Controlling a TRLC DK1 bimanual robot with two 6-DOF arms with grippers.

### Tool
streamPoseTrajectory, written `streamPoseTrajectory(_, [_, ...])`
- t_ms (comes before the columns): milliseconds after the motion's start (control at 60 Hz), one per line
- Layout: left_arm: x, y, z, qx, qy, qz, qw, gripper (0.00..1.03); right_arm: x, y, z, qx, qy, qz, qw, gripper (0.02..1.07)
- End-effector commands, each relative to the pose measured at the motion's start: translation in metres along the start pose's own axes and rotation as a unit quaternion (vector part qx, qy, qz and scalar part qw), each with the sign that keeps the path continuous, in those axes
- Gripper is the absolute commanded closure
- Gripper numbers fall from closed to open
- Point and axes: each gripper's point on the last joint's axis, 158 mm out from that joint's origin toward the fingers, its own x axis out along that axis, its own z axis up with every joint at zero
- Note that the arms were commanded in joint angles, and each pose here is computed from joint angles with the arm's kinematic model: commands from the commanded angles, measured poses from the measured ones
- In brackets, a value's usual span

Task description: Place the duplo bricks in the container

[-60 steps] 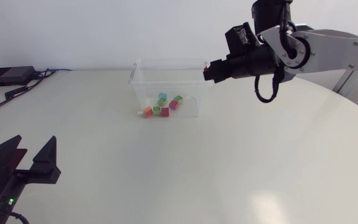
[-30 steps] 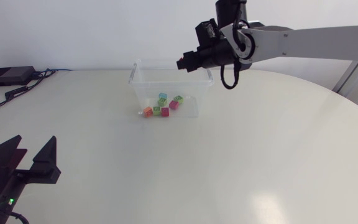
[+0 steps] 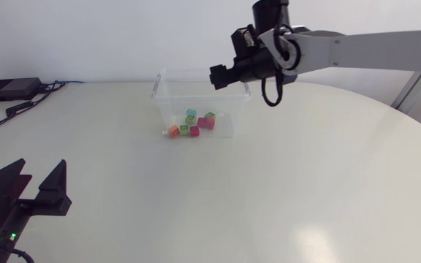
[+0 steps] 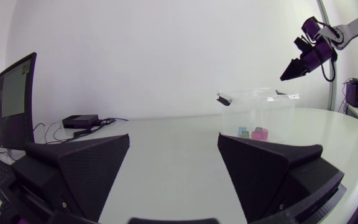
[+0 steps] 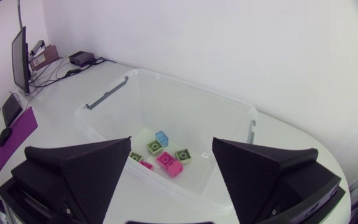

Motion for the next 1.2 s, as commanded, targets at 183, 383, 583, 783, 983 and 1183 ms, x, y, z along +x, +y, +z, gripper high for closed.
streamPoseTrajectory(183, [0.000, 0.003, -0.005, 0.008, 0.002, 0.007, 1.000, 0.04, -0.097, -0.038, 0.030, -0.004, -0.072, -0.050, 0.996, 0.07])
streamPoseTrajectory(383, [0.000, 0.003, -0.005, 0.008, 0.002, 0.007, 1.000, 0.04, -0.172, -0.053, 0.026, -0.015, -0.127, -0.091, 0.988, 0.07])
streamPoseTrajectory(583, [0.000, 0.003, -0.005, 0.008, 0.002, 0.007, 1.000, 0.04, -0.223, -0.064, 0.008, -0.017, -0.156, -0.124, 0.980, 0.07])
streamPoseTrajectory(783, [0.000, 0.003, -0.005, 0.008, 0.002, 0.007, 1.000, 0.04, -0.265, -0.054, -0.026, -0.025, -0.186, -0.144, 0.972, 0.07])
streamPoseTrajectory(983, [0.000, 0.003, -0.005, 0.008, 0.002, 0.007, 1.000, 0.04, -0.295, -0.048, -0.058, -0.025, -0.212, -0.165, 0.963, 0.07])
streamPoseTrajectory(1183, [0.000, 0.002, -0.005, 0.005, 0.002, 0.004, 1.000, 0.04, -0.309, -0.045, -0.087, -0.019, -0.225, -0.178, 0.958, 0.07])
